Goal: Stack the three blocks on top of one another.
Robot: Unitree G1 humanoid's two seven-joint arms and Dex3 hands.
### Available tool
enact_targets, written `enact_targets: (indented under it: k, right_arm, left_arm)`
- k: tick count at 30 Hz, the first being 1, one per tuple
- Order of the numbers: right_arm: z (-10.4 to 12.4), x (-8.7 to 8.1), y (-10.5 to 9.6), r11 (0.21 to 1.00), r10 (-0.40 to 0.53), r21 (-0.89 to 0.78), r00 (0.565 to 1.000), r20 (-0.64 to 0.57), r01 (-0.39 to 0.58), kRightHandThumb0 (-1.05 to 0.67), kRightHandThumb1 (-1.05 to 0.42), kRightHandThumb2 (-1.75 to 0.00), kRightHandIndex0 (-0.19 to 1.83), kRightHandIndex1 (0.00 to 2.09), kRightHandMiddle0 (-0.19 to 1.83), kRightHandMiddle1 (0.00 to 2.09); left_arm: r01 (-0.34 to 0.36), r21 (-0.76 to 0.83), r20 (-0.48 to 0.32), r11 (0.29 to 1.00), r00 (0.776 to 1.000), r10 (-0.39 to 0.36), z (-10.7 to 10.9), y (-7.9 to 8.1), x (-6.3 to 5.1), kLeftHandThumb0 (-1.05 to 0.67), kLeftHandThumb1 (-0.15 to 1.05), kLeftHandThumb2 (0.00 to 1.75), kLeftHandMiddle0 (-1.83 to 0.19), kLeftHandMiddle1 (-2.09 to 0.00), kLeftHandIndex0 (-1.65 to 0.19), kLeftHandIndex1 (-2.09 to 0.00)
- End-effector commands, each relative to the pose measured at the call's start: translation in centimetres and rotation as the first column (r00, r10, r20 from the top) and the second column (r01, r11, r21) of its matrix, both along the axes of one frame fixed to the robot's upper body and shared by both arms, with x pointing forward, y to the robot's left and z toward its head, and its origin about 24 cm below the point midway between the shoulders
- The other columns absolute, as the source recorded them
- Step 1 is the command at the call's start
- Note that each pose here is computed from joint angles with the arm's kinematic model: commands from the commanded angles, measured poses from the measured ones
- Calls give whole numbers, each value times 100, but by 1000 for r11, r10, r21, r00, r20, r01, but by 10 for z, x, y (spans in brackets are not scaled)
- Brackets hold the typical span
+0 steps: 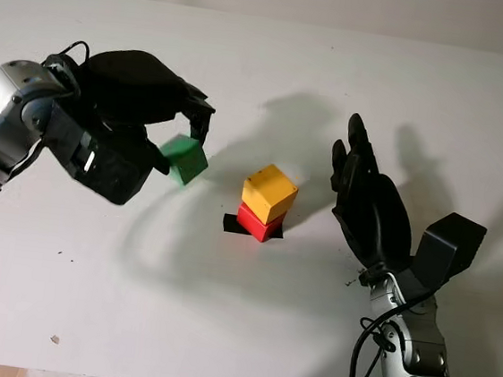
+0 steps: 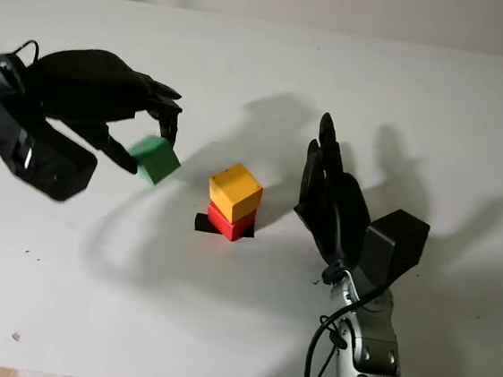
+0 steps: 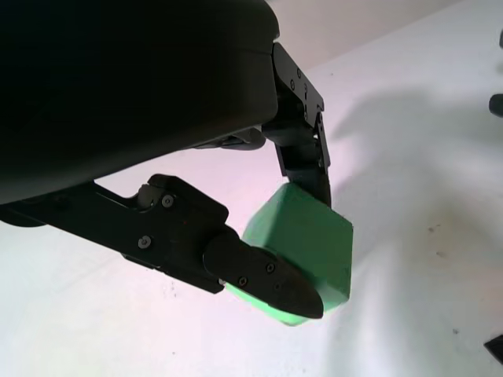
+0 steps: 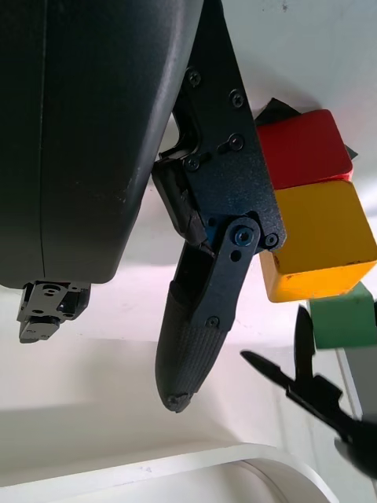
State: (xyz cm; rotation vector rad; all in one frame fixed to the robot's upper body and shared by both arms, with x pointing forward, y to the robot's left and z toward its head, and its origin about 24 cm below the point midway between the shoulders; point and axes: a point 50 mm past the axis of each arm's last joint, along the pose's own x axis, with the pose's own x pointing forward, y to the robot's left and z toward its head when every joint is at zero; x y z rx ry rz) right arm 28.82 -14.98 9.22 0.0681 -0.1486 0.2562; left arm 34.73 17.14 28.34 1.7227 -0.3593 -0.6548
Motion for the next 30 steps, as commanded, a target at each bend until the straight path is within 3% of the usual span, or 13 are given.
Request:
enact_targets:
  k: [1,6,8,14,22,30]
  right_arm:
    - [-2,-2,2,1000,-10,-1,1000,-8,10,-75,-105,-72,-19,0,-19,0]
    - [-4,-1,7,1000,-16,0,1000,-23,16,-75,-105,-72,-19,0,-19,0]
    - [-4,-1,9,1000,-15,-4,1000,-23,15,-76,-105,-72,-19,0,-19,0]
    - [-8,0,9,1000,-11,-11,1000,-2,11,-77,-105,-72,-19,0,-19,0]
    - [-11,0,8,999,-27,-20,999,-29,26,-77,-105,-69,-19,0,-19,0]
    - [-12,-1,11,999,-34,-24,999,-34,33,-76,-105,-68,-19,0,-19,0]
  left_arm:
    - [28,-14,16,1000,999,-28,24,-11,-4,-44,103,6,-27,-5,-50,-98]
    - [71,-200,-112,977,989,-95,42,-25,-7,-38,105,7,-27,-6,-37,-129]
    - [92,-269,-129,959,983,-131,43,-27,-8,-41,105,9,-27,-6,-36,-138]
    - [63,-437,-181,897,971,-156,41,-30,-10,-49,104,7,-31,-7,-39,-126]
    - [46,-610,-192,791,960,-204,37,-26,-15,-51,105,7,-26,-4,-39,-139]
    - [125,-548,-143,827,960,-240,37,-38,-19,-50,105,12,-23,-4,-37,-148]
